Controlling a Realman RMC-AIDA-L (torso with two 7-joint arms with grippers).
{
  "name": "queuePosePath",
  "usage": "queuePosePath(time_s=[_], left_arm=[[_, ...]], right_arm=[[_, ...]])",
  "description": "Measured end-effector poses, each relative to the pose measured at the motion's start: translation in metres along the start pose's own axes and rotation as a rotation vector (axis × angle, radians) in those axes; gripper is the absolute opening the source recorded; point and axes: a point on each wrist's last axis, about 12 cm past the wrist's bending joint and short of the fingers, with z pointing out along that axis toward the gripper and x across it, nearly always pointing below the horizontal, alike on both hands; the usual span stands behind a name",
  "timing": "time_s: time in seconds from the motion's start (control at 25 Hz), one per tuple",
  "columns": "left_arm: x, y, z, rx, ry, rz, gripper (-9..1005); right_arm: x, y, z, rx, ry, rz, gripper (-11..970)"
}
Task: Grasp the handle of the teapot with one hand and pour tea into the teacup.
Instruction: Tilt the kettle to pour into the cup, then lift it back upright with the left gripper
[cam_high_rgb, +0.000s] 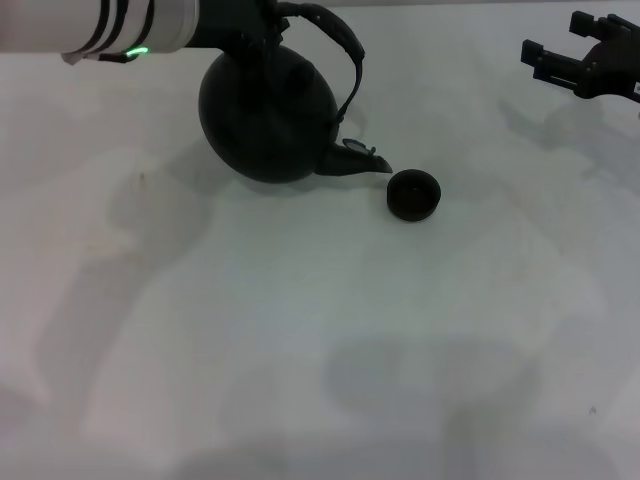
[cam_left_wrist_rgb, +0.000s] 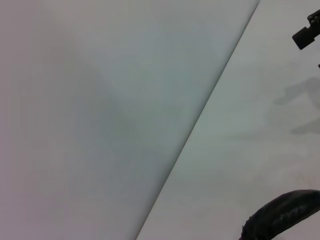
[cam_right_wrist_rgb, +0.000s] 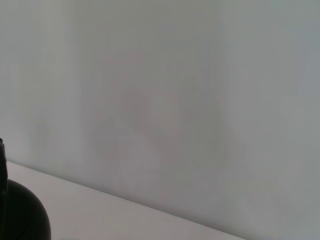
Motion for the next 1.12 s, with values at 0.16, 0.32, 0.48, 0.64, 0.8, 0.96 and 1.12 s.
queuePosePath(time_s=[0.16,0.32,0.48,0.64,0.8,0.96,1.12], left_arm=[[-0.003,-0.001,0.002,-0.007,0.011,0.024,146],[-0.005,-0.002,0.003,-0.016,0.026,0.047,145],[-0.006,-0.003,0.004,-0.025,0.037,0.063,144],[-0.008,-0.004,0.005,-0.029,0.031,0.070,143],[-0.012,-0.003,0.006,-0.030,0.025,0.078,143],[-0.017,-0.003,0.007,-0.030,0.018,0.084,142],[-0.022,-0.004,0.009,-0.027,0.014,0.101,141]], right_arm=[[0.000,0.000,0.000,0.000,0.000,0.001,862],[0.000,0.000,0.000,0.000,0.000,0.001,862],[0.000,0.000,0.000,0.000,0.001,0.001,862],[0.001,0.000,0.000,0.001,0.002,0.002,861],[0.001,0.000,0.000,0.002,0.003,0.002,861],[0.001,0.000,0.000,0.003,0.003,0.002,861],[0.001,0.000,0.000,0.003,0.003,0.001,861]])
